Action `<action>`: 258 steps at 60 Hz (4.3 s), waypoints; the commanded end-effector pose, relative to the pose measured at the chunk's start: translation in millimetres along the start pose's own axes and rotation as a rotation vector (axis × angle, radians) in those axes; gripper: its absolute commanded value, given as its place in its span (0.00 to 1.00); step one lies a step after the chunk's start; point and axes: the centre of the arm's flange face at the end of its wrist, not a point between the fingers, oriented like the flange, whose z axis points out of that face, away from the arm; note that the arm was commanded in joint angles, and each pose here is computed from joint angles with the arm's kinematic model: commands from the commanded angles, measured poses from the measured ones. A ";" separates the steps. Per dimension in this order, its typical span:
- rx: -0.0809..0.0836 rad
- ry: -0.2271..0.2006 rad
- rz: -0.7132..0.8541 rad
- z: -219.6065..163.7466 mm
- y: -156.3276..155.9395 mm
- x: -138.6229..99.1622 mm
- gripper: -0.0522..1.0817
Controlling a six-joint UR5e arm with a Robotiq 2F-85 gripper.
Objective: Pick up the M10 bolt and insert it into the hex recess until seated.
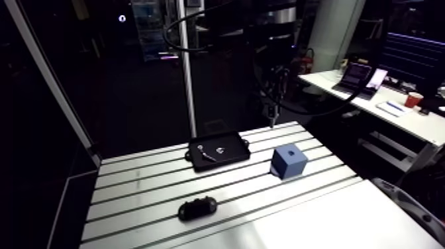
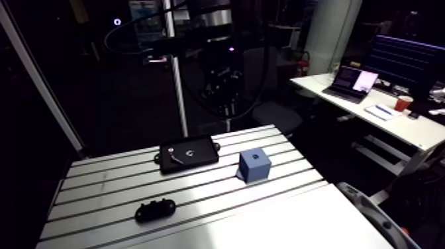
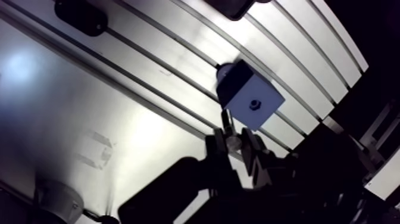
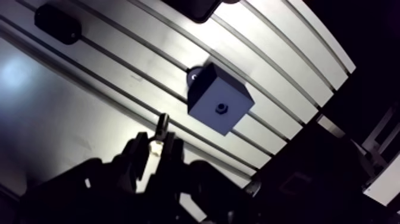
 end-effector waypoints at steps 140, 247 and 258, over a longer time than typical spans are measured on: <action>0.060 -0.048 0.107 93.2 82.0 -27.6 0.77; 0.090 -0.064 0.100 123.5 82.2 -23.5 0.77; 0.091 -0.064 0.102 124.0 83.7 -25.6 0.77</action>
